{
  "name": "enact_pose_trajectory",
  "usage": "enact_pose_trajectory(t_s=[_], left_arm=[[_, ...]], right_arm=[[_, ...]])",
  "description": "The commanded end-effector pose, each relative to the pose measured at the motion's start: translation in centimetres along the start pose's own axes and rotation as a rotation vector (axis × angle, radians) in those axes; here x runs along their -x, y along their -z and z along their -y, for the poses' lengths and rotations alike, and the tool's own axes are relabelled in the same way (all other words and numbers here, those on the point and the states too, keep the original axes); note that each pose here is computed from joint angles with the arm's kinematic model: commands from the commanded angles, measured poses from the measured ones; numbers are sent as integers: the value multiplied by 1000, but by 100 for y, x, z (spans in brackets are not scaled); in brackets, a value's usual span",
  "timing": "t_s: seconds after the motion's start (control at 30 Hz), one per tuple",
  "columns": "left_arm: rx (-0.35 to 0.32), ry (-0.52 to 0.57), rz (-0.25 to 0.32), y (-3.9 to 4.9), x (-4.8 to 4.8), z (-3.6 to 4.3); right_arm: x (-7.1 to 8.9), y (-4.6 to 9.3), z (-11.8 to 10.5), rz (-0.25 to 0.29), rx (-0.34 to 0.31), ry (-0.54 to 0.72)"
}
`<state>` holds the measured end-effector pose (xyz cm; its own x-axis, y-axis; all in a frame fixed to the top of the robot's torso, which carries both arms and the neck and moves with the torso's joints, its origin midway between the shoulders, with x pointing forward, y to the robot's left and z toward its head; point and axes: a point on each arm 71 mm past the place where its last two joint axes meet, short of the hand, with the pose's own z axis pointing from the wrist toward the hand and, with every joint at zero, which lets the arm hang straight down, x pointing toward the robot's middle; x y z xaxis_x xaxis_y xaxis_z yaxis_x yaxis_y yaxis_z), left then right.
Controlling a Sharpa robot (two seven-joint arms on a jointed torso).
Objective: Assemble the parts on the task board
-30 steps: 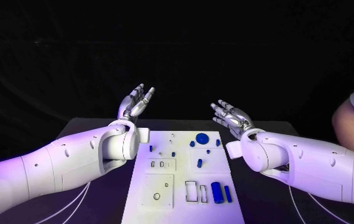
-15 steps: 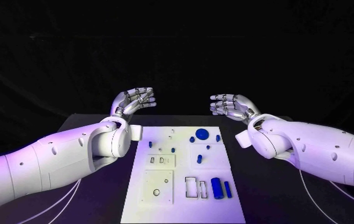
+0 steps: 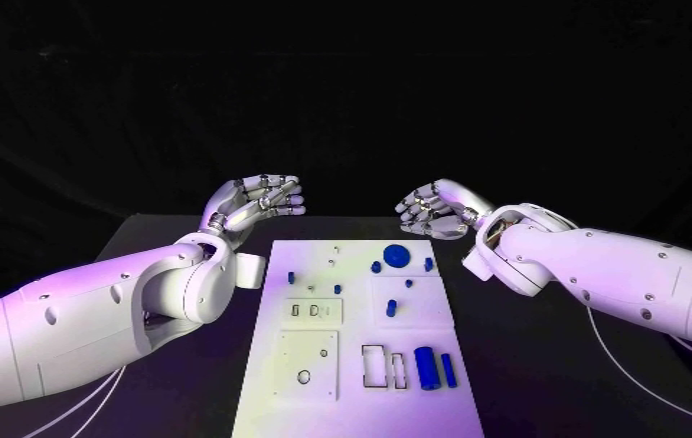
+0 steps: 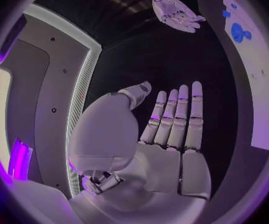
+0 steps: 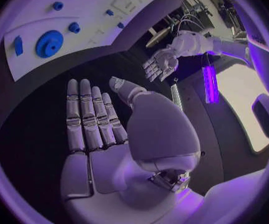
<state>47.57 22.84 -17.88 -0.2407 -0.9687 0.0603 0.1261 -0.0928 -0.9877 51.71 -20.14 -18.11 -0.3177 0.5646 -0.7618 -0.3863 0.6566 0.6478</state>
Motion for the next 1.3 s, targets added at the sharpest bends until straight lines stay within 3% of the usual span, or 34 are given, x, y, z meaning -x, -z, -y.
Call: enact_pose_trajectory(t_s=[0.03, 0.27, 0.6, 0.97, 1.3], left_arm=[[-5, 25, -68, 36, -93, 65], [9, 88, -79, 133, -158, 177], [-18, 62, -85, 136, -164, 289], [-31, 35, -88, 122, -167, 329], [-41, 30, -70, 115, -148, 349]], right_arm=[[-58, -27, -43, -102, -36, 239], [-79, -80, -251, -124, -30, 420], [-164, -130, -417, -156, 7, 552], [-261, -165, -464, -186, 21, 599], [-354, -177, -449, -226, -4, 643]])
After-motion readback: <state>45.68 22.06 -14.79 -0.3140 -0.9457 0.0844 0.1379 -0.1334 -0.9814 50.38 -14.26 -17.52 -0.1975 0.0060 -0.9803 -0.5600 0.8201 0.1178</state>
